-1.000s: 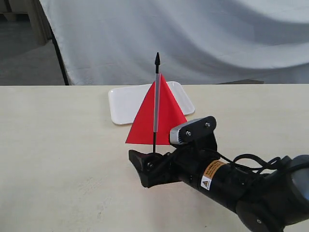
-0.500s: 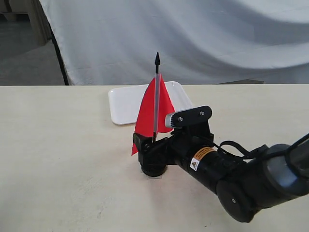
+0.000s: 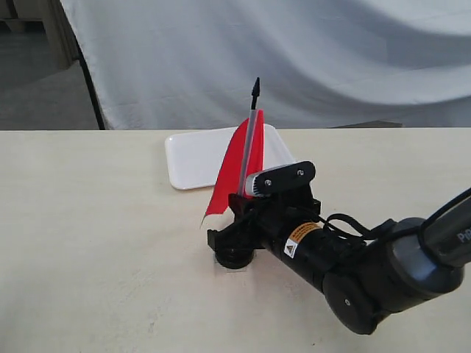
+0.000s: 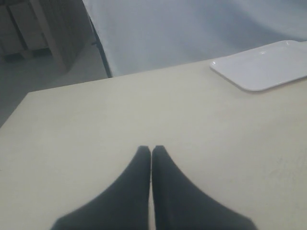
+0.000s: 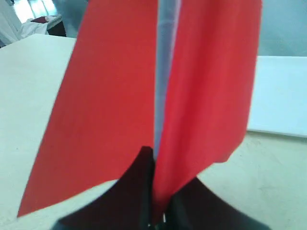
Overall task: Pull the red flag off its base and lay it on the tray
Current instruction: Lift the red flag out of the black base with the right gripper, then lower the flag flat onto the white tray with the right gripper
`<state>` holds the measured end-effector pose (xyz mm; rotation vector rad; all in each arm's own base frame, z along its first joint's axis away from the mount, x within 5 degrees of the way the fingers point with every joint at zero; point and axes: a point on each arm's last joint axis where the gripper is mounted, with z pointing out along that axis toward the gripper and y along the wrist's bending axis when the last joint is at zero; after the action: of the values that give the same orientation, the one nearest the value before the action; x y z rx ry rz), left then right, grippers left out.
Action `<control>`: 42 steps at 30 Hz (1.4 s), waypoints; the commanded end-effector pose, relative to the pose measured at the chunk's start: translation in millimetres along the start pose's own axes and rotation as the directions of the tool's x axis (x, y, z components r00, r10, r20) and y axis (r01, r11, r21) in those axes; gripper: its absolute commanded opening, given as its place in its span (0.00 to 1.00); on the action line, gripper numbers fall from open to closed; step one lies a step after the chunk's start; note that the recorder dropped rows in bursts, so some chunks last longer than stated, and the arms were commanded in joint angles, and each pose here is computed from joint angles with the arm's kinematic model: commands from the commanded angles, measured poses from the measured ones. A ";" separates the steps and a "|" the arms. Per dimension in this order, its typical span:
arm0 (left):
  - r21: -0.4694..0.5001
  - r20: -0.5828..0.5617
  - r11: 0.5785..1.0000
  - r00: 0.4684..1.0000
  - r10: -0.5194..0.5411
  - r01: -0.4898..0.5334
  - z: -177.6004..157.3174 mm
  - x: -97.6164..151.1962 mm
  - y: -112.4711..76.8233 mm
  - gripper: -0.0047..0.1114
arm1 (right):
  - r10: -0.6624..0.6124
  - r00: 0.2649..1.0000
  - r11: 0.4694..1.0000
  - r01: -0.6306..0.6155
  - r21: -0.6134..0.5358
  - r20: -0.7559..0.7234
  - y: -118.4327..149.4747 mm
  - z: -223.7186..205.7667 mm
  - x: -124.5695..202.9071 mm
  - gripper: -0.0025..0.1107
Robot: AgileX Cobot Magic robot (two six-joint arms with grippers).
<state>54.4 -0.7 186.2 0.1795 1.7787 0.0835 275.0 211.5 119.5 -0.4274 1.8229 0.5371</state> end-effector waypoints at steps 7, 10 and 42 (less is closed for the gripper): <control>0.009 0.010 1.000 1.000 -0.005 0.005 0.1 -0.4 -0.6 0.05 | -0.063 0.994 0.996 0.069 -0.062 0.094 11.0 -13.6 -39.2 0.02; 0.009 0.010 1.000 1.000 -0.005 0.005 0.1 -0.4 -0.6 0.05 | -0.115 0.983 0.992 0.121 -0.036 0.142 12.1 -27.1 -66.0 0.02; 0.007 0.011 1.000 1.000 -0.006 0.006 0.1 -0.6 -0.4 0.05 | -0.763 0.443 0.390 0.896 0.213 -0.471 -101.3 59.1 -125.7 0.02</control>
<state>54.4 -0.7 186.2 0.1795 1.7787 0.0835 395.5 151.2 219.0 -0.9968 1.6592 -0.6477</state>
